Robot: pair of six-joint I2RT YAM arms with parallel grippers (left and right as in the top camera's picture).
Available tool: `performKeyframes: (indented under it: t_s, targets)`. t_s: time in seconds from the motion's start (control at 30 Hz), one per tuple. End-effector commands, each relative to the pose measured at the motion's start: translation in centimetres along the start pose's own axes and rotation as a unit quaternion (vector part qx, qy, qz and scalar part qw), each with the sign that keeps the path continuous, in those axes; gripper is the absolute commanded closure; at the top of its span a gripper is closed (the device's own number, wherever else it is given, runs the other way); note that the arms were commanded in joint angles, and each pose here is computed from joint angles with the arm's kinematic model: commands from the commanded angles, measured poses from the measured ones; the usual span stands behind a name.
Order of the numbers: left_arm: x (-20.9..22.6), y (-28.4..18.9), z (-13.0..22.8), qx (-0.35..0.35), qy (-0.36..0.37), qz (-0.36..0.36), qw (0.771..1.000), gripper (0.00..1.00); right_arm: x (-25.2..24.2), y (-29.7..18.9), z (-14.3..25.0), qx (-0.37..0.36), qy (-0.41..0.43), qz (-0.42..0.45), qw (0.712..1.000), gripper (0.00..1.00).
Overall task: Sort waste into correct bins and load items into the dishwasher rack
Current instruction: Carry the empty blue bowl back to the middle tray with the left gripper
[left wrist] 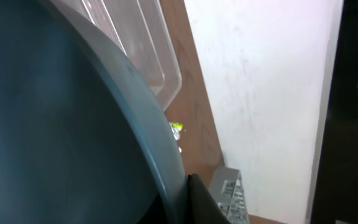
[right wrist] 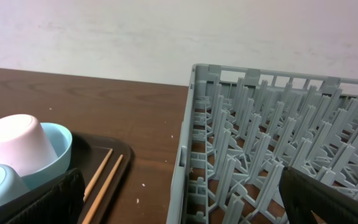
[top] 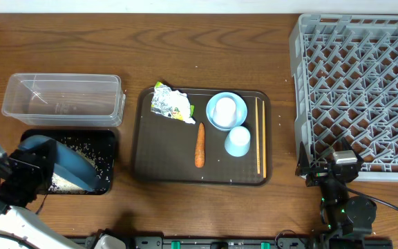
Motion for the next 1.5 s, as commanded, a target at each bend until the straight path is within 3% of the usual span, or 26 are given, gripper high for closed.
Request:
performKeyframes:
  t_s: [0.0, 0.13, 0.37, 0.63, 0.8, 1.03, 1.33, 1.47]
  targets:
    - [-1.9, -0.4, 0.6, 0.015, 0.041, 0.09, 0.995, 0.94, -0.1, 0.0, 0.1, 0.001, -0.006, 0.003, 1.0, 0.01]
    - [-3.6, -0.7, 1.5, 0.037, 0.06, 0.159, 0.985, 0.94, -0.1, 0.0, 0.1, 0.001, -0.006, 0.003, 1.0, 0.01]
    - [-6.7, 0.5, 5.2, 0.088, 0.143, 0.106, 0.98, 0.94, -0.1, 0.0, 0.1, 0.001, -0.006, 0.003, 1.0, 0.01]
    - [-8.7, 2.2, 10.7, 0.189, 0.237, 0.039, 0.952, 0.94, -0.1, 0.0, 0.1, 0.001, -0.006, 0.003, 1.0, 0.01]
    - [-9.1, 3.5, 13.2, 0.234, 0.305, 0.007, 0.923, 0.94, -0.1, 0.0, 0.1, 0.001, -0.006, 0.003, 1.0, 0.01]
    - [-10.4, 6.1, 16.0, 0.269, 0.393, 0.013, 0.879, 0.94, -0.1, 0.0, 0.1, 0.001, -0.006, 0.003, 1.0, 0.01]
    - [-9.4, 11.5, 19.5, 0.273, 0.491, -0.101, 0.821, 0.94, -0.1, 0.0, 0.1, 0.001, -0.006, 0.003, 1.0, 0.01]
    - [-9.3, 13.2, 21.6, 0.287, 0.517, -0.103, 0.8, 0.94, -0.1, 0.0, 0.1, 0.001, -0.006, 0.003, 1.0, 0.01]
Point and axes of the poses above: each gripper's point midway between its finger pads, its own y axis out along the fingers, its own x axis along the line the jaws close on, z = x × y, the point moved 10 cm from there along -y, back along the fingers, and after that the axes turned 4 degrees about y, right-handed, at the moved point
